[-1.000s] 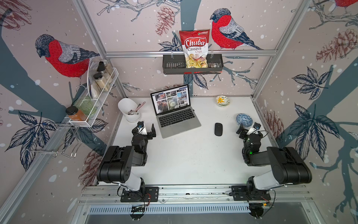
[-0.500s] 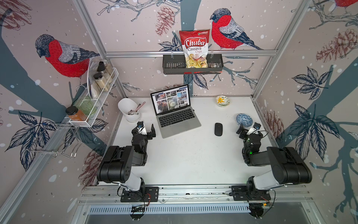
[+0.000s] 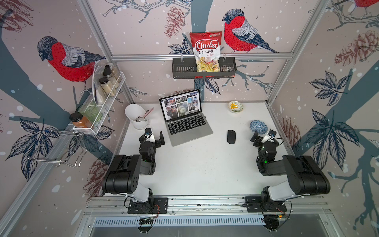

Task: Remove the wireless mouse receiver from the laptop
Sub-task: Pick up the mouse from the center of the board.

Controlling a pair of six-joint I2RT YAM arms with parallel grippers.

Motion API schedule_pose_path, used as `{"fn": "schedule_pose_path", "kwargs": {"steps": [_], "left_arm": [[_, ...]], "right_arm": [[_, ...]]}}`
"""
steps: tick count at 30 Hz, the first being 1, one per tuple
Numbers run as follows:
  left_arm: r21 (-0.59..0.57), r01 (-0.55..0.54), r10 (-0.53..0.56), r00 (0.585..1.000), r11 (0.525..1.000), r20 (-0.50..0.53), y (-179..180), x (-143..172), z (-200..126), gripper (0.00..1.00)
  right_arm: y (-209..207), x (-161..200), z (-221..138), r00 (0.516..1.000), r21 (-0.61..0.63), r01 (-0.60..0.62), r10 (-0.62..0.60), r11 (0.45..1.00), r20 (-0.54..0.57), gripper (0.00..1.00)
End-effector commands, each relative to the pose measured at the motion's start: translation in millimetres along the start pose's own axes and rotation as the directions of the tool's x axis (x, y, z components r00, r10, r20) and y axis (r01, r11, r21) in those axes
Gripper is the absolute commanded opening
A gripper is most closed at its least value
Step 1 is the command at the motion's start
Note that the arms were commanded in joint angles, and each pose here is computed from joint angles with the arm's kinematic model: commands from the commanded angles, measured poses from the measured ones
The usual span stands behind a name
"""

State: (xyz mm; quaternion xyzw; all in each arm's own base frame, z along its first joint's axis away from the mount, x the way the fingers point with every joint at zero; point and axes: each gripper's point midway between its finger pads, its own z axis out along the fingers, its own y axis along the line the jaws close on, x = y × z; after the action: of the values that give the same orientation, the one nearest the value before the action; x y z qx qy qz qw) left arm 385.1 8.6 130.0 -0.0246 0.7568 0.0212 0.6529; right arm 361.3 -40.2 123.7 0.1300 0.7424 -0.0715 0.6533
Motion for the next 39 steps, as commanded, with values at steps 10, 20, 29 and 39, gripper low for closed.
{"fn": "schedule_pose_path", "kwargs": {"steps": [10,20,29,39], "left_arm": [[-0.155,0.012,-0.031,0.992,0.988,-0.126,-20,-110,22,0.98],[-0.235,0.03,-0.12,0.917,0.971,-0.381,-53,-124,-8,0.98],[-0.241,0.122,-0.23,0.841,0.963,-0.491,-61,-95,-29,0.98],[-0.233,0.104,-0.231,0.747,0.967,-0.624,-72,-52,-40,0.98]], "right_arm": [[65,-17,31,0.875,0.131,0.198,-0.115,0.971,-0.47,0.96],[176,34,8,0.654,-0.055,0.203,-0.177,0.978,-0.735,0.99],[195,67,-20,0.538,-0.194,0.111,-0.223,0.975,-0.813,1.0],[173,92,-34,0.479,-0.205,0.119,-0.237,0.972,-0.845,1.0]]}}
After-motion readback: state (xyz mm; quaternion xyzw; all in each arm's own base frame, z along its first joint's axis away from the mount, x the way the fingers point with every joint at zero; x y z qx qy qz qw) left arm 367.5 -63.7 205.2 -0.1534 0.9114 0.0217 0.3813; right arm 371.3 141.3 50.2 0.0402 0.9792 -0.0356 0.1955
